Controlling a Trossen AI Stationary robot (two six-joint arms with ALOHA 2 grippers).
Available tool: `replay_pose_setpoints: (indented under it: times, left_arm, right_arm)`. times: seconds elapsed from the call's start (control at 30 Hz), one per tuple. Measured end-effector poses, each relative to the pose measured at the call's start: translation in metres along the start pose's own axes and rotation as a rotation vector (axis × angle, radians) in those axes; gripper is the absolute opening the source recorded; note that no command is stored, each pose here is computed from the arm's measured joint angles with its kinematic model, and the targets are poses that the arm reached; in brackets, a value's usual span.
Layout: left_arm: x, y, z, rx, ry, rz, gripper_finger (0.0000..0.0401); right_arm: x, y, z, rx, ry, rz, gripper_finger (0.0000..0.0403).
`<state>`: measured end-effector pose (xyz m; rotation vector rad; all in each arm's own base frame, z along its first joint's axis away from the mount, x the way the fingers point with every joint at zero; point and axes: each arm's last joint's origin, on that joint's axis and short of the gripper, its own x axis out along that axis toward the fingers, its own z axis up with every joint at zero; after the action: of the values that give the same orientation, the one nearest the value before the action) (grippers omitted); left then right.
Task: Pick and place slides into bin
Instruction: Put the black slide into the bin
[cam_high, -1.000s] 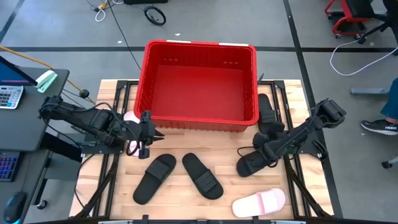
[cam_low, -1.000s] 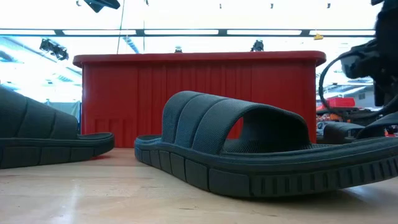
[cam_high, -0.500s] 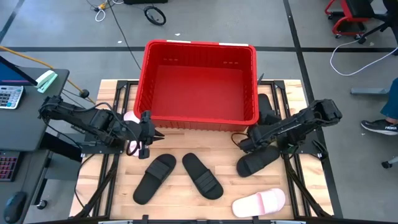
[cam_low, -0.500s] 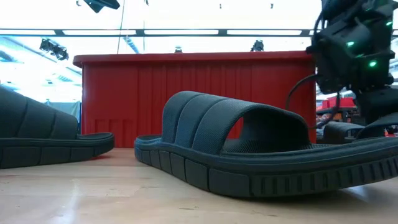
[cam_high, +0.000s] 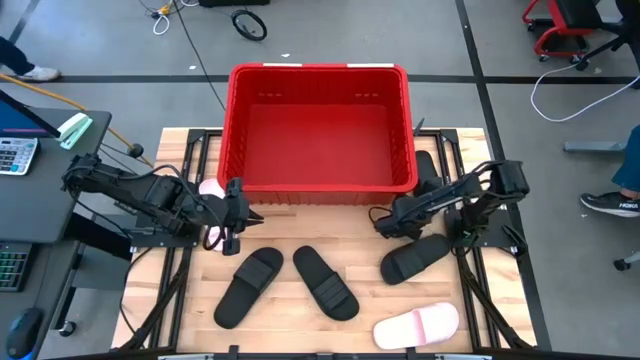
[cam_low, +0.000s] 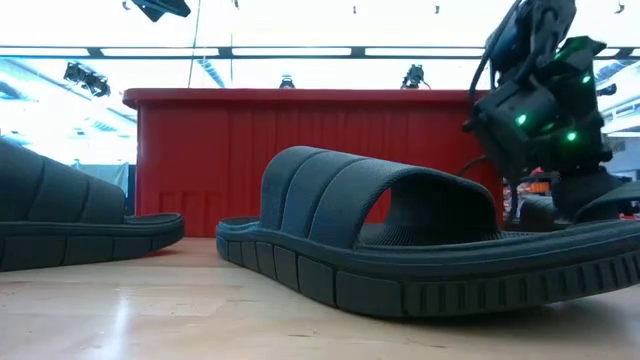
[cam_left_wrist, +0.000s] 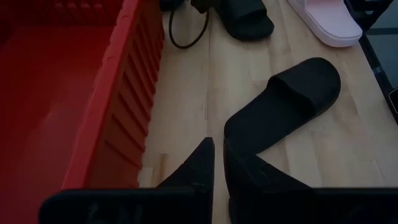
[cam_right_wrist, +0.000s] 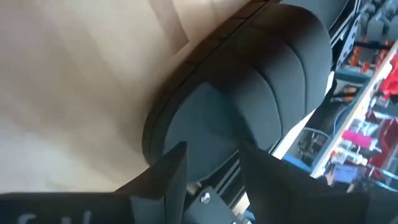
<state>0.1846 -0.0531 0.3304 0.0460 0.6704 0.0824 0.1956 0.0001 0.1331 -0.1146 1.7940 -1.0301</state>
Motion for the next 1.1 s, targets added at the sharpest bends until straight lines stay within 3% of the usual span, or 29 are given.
replay_pose_setpoints:
  times: [0.2,0.4,0.67,1.1]
  left_arm:
    - [0.000,0.000,0.000,-0.024,0.001,0.000,0.0032]
    - [0.000,0.000,0.000,-0.023,0.002,0.000,0.0036]
    - [0.000,0.000,-0.001,-0.022,0.006,0.001,0.0027]
    - [0.000,0.000,0.000,-0.052,-0.003,-0.001,0.0044]
  right_arm:
    - [0.010,0.004,0.006,0.063,0.054,-0.034,0.0141]
    - [0.010,0.004,0.006,0.120,0.049,-0.041,0.0089]
    - [0.003,0.006,0.003,0.103,0.095,0.107,0.0006]
    - [0.000,0.012,0.000,0.031,0.091,0.161,0.0115]
